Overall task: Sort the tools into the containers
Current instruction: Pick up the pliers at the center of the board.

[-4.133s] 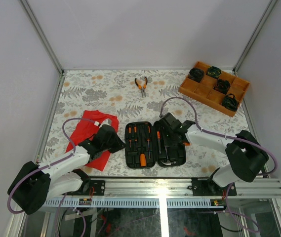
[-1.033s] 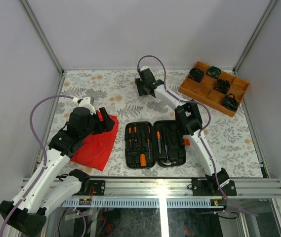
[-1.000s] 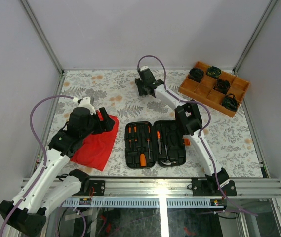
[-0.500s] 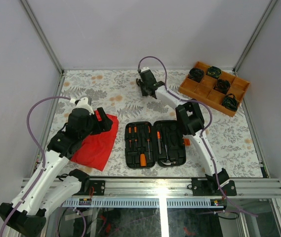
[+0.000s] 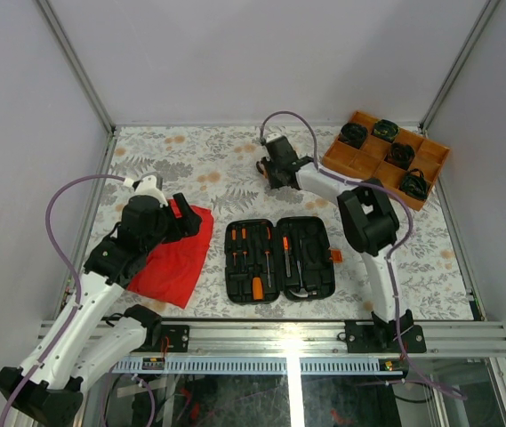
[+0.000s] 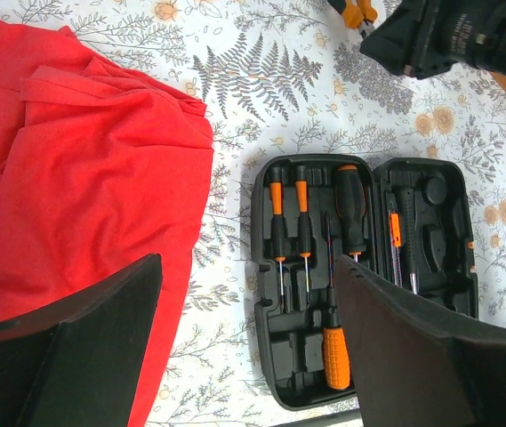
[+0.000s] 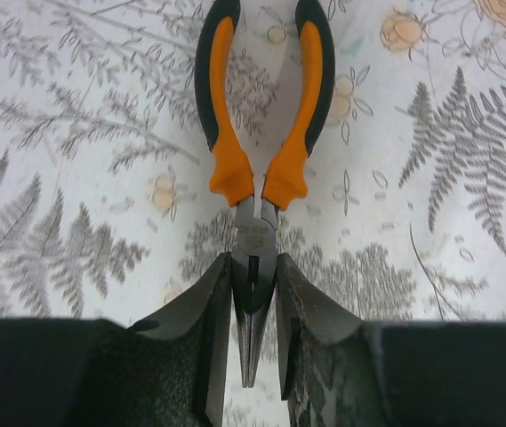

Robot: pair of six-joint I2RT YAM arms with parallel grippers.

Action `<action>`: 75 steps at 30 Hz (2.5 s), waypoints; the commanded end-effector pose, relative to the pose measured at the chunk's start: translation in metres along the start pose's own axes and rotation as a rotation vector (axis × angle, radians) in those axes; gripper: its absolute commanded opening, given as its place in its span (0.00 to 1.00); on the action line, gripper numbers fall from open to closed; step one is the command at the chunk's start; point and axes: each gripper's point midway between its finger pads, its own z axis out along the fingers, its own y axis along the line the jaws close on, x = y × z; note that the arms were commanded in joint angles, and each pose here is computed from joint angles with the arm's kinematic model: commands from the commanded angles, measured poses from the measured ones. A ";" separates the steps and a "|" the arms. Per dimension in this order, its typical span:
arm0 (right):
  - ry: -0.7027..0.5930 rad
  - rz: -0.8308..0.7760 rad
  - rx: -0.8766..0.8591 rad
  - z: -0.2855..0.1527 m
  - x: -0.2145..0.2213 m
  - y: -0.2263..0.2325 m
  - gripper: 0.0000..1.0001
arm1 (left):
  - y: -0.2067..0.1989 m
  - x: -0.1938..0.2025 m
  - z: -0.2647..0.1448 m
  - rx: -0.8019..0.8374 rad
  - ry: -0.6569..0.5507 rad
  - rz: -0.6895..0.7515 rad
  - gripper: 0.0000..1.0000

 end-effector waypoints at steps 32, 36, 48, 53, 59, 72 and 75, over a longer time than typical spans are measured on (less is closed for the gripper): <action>-0.225 -0.007 -0.232 -0.187 0.063 0.039 0.00 | -0.053 0.026 0.026 0.282 0.117 -0.127 0.75; -0.252 0.002 -0.257 -0.199 0.084 0.044 0.00 | -0.061 0.030 0.032 0.326 0.135 -0.133 0.74; -0.314 0.053 -0.312 -0.223 0.133 0.046 0.00 | -0.074 0.057 0.047 0.440 0.217 -0.159 0.74; -0.408 0.076 -0.350 -0.238 0.130 0.045 0.00 | -0.090 0.062 0.048 0.479 0.241 -0.134 0.72; -0.508 0.126 -0.400 -0.256 0.121 0.047 0.00 | -0.117 0.069 0.047 0.549 0.266 -0.145 0.72; -0.614 0.219 -0.413 -0.284 0.103 0.039 0.00 | -0.159 0.054 0.053 0.589 0.202 -0.308 0.73; -0.649 0.260 -0.436 -0.295 0.096 0.039 0.00 | -0.170 0.047 0.052 0.605 0.172 -0.360 0.76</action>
